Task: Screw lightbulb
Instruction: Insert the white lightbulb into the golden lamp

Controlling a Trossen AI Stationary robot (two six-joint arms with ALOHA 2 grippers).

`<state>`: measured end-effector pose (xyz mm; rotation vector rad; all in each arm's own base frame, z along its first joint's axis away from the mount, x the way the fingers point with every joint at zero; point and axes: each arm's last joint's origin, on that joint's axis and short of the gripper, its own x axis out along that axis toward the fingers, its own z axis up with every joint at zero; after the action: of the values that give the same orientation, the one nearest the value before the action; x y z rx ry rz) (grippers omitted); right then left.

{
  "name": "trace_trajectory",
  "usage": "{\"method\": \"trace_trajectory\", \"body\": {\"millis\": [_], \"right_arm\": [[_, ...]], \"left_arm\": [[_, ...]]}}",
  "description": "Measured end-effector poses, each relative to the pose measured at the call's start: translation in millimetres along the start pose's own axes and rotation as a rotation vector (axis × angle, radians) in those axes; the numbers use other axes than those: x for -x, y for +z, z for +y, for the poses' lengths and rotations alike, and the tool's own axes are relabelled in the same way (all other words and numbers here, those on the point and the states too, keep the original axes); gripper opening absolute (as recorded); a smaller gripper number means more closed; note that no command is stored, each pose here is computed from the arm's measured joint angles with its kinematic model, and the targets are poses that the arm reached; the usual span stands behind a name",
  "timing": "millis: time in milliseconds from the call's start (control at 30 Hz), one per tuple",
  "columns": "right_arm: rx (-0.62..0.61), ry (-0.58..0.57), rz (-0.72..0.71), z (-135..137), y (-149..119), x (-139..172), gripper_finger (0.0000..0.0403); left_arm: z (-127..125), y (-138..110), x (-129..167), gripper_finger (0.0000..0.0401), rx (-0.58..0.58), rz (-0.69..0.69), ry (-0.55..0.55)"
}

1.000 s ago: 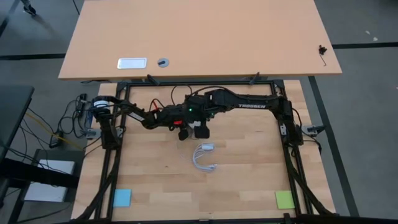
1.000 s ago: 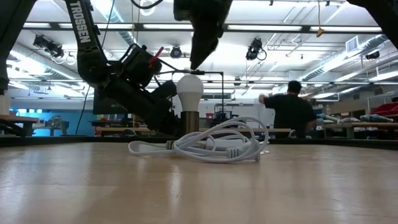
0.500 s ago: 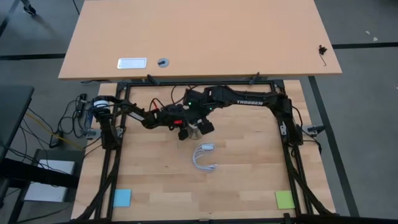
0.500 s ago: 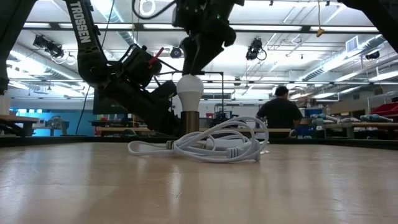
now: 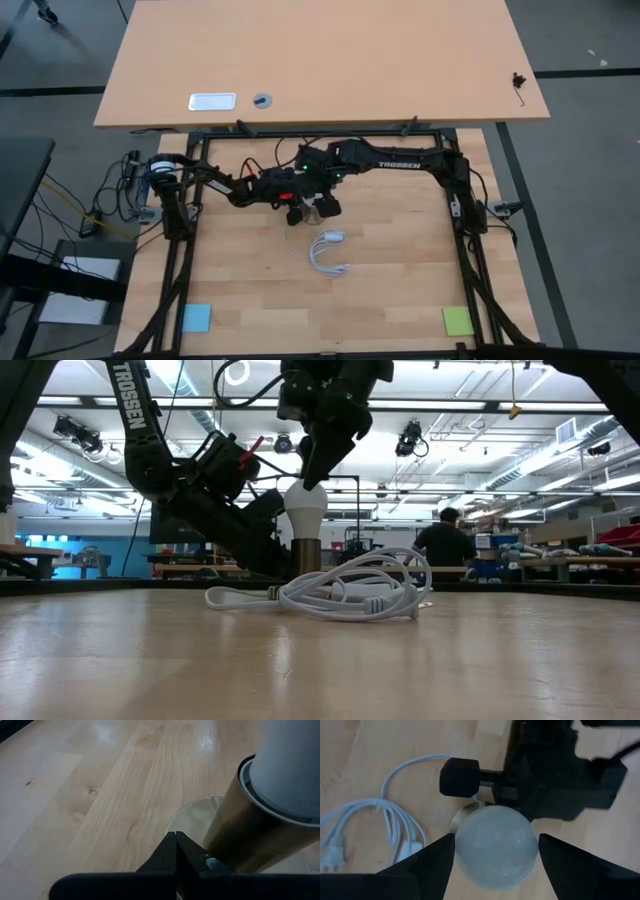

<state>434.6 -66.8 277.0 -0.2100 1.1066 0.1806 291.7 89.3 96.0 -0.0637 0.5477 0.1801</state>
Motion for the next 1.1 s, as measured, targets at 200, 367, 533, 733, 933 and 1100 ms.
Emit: {"method": "trace_trajectory", "body": {"millis": [200, 367, 533, 733, 933, 1100], "right_arm": [[-0.177, 0.0, 0.002, 2.1, 0.7, -0.2, 0.0293], [-0.378, -0.045, 0.014, 11.8, 4.5, -1.4, 0.0293], [-0.559, -0.128, 0.016, 24.8, 9.3, -2.8, 0.0293], [-0.775, -0.214, -0.009, 33.2, 12.6, -3.4, 0.0292], [-0.919, -0.236, -0.044, 33.3, 10.5, -10.9, 0.0293], [-0.854, -0.236, -0.052, 33.2, 12.2, -10.5, 0.0301]], "left_arm": [[-0.1, -0.1, 0.0, 0.0, 0.0, 0.001, 0.0], [-0.1, 0.1, 0.0, 0.0, 0.002, -0.001, 0.003], [-0.3, 0.3, 0.0, 0.0, 0.014, -0.003, 0.004], [-0.2, 1.5, 0.0, 0.0, 0.028, -0.015, 0.006], [0.0, 1.8, 0.0, 0.0, 0.031, -0.02, 0.009], [0.1, 1.9, 0.0, 0.0, 0.031, -0.022, 0.013]]}}
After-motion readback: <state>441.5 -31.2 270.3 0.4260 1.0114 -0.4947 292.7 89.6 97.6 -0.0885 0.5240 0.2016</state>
